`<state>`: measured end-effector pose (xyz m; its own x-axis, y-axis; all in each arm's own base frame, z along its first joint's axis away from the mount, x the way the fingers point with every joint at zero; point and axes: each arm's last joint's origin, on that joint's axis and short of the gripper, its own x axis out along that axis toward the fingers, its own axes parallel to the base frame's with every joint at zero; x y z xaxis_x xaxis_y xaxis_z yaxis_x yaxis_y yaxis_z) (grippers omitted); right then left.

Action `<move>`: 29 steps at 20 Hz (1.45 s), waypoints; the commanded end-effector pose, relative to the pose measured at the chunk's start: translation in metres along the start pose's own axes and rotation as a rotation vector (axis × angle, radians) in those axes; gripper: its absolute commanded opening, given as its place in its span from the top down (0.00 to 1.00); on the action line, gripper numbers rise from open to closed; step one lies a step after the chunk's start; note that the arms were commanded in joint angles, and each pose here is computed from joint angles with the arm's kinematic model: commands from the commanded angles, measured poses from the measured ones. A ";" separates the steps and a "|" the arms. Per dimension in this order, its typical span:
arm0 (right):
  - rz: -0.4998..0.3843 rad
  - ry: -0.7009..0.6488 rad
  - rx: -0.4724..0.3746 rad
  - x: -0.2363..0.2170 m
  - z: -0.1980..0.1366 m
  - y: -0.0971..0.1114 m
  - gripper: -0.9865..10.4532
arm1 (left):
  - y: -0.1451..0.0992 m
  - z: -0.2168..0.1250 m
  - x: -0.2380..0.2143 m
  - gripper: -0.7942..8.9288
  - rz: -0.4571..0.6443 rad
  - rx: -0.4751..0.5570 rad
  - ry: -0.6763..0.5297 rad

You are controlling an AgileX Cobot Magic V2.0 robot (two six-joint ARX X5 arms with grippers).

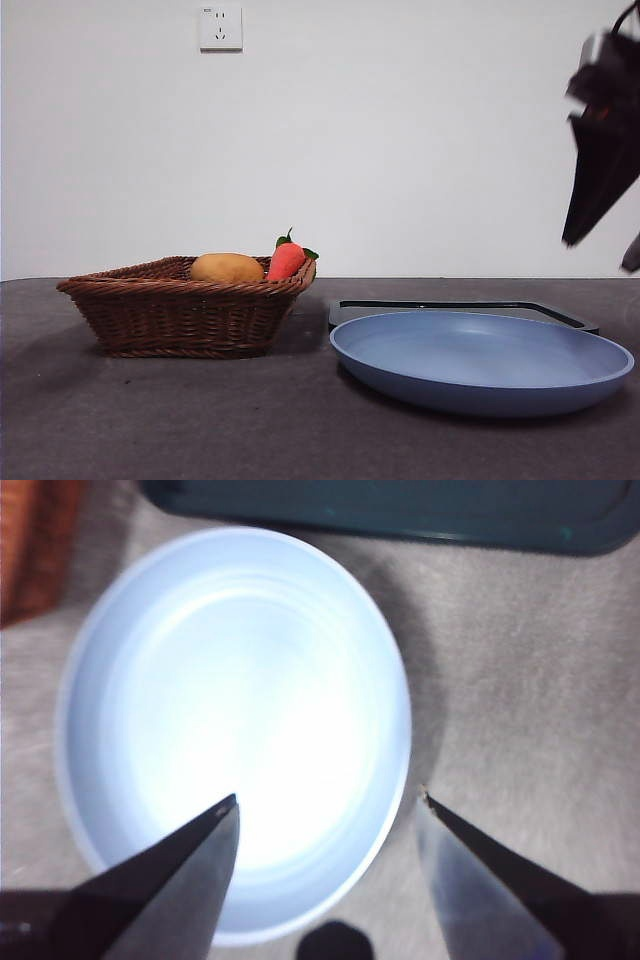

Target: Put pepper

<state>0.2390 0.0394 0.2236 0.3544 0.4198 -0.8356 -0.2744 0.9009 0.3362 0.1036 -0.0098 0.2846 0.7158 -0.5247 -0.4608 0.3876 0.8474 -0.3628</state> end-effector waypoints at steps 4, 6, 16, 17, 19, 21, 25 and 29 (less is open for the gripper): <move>-0.048 0.065 0.008 0.034 0.010 -0.014 0.64 | -0.001 0.004 -0.002 0.59 -0.003 0.009 -0.019; -0.048 0.092 0.015 0.045 0.010 -0.019 0.66 | -0.001 0.004 -0.002 0.59 -0.003 0.009 -0.020; -0.035 0.172 0.036 0.074 0.007 -0.026 0.89 | -0.001 0.004 -0.002 0.59 -0.003 0.008 -0.019; -0.035 0.171 0.037 0.074 0.007 -0.026 0.91 | -0.001 0.004 -0.002 0.59 -0.003 0.008 -0.019; -0.037 0.168 0.039 0.074 0.007 -0.027 0.91 | -0.001 0.004 -0.002 0.59 -0.003 0.009 -0.019; -0.037 0.164 0.045 0.073 0.007 -0.027 0.91 | -0.001 0.004 -0.001 0.59 -0.004 0.009 -0.017; -0.038 0.091 0.034 0.053 0.011 -0.018 0.91 | 0.000 0.008 0.008 0.59 -0.027 -0.012 0.011; -0.038 -0.063 0.004 0.008 0.013 -0.001 0.91 | -0.001 0.021 0.028 0.59 -0.070 -0.036 -0.001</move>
<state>0.2515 0.0427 0.2196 0.4099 0.3878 -0.8256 -0.2655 0.9167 0.2987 0.1347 -0.0232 0.2836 0.6773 -0.5815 -0.4507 0.4252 0.8094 -0.4052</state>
